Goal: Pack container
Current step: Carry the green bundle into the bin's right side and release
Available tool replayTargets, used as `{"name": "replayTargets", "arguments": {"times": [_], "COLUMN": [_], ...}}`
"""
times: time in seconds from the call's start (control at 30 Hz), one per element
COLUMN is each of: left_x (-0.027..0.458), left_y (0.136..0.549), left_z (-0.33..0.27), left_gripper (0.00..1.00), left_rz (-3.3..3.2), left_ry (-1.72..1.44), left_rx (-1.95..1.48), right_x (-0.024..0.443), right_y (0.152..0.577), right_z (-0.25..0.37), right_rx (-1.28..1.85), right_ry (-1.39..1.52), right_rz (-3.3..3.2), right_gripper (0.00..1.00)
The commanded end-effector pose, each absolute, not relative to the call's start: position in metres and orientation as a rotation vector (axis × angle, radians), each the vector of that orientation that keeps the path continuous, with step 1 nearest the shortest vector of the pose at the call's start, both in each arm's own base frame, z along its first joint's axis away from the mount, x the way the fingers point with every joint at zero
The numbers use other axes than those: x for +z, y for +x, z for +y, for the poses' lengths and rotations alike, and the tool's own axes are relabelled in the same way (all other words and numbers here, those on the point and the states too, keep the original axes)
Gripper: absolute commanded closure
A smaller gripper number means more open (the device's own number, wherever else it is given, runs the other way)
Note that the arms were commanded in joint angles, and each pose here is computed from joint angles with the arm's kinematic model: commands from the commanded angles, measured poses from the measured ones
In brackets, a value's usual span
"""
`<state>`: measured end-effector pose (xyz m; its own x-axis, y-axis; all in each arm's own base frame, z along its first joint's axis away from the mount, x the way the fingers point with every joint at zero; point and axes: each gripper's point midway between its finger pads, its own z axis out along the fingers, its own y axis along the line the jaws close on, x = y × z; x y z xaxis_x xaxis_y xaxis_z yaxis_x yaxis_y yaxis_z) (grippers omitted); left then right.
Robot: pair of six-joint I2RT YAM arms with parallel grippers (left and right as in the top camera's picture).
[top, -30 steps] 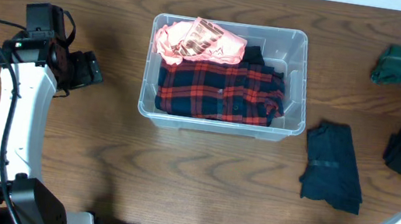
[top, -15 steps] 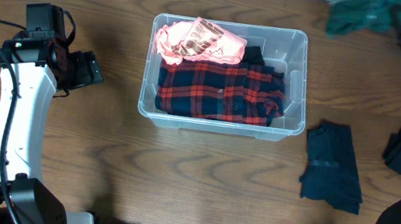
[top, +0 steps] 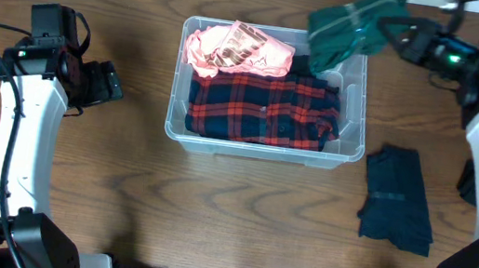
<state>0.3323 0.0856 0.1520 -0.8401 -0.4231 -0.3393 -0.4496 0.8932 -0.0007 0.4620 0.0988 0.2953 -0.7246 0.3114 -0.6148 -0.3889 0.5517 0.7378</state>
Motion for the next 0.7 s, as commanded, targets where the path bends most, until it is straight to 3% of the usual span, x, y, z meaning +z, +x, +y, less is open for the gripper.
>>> {"name": "replayTargets", "arguments": {"times": [0.0,0.67], "left_x": [0.151,0.151], "left_y": [0.332,0.332], "left_z": [0.088,0.088], "left_gripper": [0.02,0.02], "left_rz": [2.731,2.73], "left_ry": [-0.647,-0.647], "left_rx": [0.12,0.12], "right_x": [0.301,0.244], "right_y": [0.458,0.459], "right_z": [0.115,0.14], "right_rx": [1.153,0.932], "right_ry": [-0.119,0.094], "right_rz": [2.052,2.271], "right_gripper": [0.99,0.99]}}
